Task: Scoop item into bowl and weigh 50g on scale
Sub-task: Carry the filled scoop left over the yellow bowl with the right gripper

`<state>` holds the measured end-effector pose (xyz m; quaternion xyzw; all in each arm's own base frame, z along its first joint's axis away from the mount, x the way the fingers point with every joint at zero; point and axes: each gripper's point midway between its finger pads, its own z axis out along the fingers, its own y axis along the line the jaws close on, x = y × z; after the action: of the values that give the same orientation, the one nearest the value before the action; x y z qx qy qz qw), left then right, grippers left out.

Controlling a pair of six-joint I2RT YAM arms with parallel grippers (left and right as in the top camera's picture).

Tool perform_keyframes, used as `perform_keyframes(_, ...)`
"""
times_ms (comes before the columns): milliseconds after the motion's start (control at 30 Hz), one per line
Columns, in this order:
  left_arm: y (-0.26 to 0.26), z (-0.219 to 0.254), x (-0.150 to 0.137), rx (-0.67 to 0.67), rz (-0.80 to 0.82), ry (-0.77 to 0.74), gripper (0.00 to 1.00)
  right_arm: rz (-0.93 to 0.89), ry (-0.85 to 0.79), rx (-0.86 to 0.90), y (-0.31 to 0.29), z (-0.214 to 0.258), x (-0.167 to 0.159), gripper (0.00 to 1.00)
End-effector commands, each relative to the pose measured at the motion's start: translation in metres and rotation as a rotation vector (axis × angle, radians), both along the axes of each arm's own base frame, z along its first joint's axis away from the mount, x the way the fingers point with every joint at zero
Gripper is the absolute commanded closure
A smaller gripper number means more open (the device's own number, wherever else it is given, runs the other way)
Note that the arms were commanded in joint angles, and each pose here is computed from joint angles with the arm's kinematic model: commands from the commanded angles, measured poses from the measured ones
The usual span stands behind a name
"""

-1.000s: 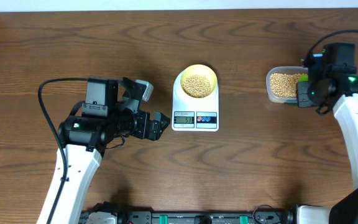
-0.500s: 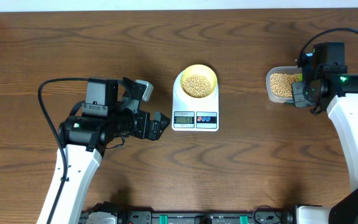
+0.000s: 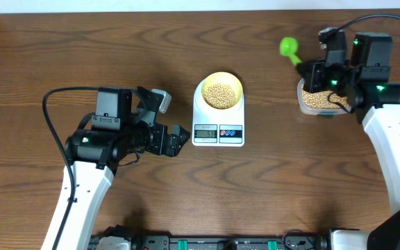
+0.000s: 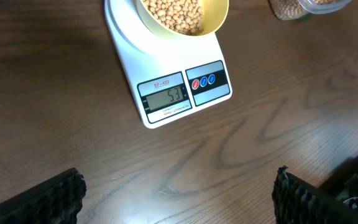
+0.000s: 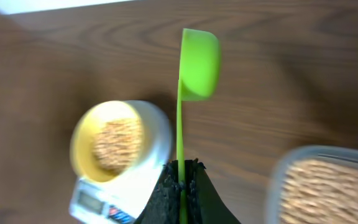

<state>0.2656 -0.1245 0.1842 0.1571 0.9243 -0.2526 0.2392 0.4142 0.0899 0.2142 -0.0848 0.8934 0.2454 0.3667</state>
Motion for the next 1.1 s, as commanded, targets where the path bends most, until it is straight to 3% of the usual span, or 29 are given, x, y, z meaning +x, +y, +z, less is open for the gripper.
perform_keyframes(0, -0.003, 0.002, -0.001, -0.007, -0.023, -0.008, 0.02, 0.126, -0.007, 0.081, 0.038, 0.013, -0.014, 0.99)
perform_keyframes(533, -0.003, 0.002, -0.001, -0.007, -0.023, -0.008, 0.02, 0.452, -0.029, -0.139, 0.128, -0.053, -0.03, 0.99)
perform_keyframes(1067, -0.003, 0.002, -0.001, -0.007, -0.023, -0.008, 0.02, 0.488, 0.017, -0.336, 0.127, -0.087, -0.042, 0.99)
